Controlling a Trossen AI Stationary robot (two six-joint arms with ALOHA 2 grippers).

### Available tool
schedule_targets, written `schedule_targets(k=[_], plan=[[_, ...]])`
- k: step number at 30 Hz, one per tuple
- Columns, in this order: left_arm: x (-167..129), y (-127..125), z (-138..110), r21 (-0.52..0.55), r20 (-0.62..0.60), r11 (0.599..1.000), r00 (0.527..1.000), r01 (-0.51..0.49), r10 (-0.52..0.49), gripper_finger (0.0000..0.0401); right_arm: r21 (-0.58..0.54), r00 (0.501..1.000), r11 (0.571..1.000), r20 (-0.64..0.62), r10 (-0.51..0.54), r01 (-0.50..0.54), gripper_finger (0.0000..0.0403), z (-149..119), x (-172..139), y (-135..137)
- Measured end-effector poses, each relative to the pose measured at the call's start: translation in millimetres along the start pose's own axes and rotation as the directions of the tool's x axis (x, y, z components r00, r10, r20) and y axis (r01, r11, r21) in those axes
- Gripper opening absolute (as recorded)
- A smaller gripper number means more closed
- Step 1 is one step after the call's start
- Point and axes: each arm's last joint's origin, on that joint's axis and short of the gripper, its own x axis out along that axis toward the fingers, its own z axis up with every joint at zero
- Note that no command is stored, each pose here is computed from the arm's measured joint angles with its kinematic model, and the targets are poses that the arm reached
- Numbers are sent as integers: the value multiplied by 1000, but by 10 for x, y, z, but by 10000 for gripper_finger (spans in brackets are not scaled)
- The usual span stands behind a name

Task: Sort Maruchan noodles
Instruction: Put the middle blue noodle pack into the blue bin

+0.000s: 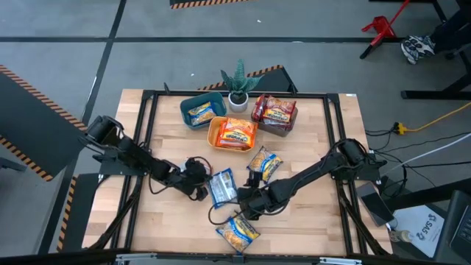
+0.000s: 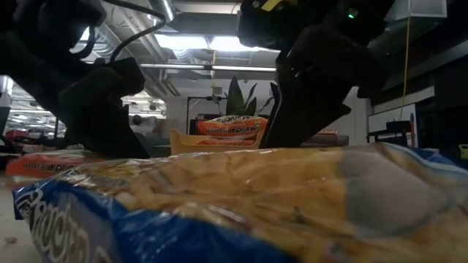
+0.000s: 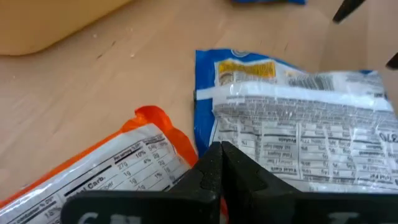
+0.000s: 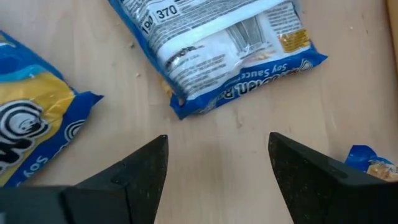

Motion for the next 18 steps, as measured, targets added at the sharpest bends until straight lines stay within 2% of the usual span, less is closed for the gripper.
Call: schedule_targets(k=[11, 15, 18], plan=[[91, 15, -122, 23, -24, 1000, 1000, -14, 14, 0, 21, 998, 998, 34, 58, -59, 262, 59, -51, 10], [-21, 55, -87, 31, -59, 999, 998, -28, 30, 0, 30, 997, 997, 36, 67, -68, 262, 67, -64, 10], [-152, 157, -18, 73, -96, 994, 992, -80, 87, 0, 45, 996, 995, 27, 88, -89, 262, 64, -64, 17]])
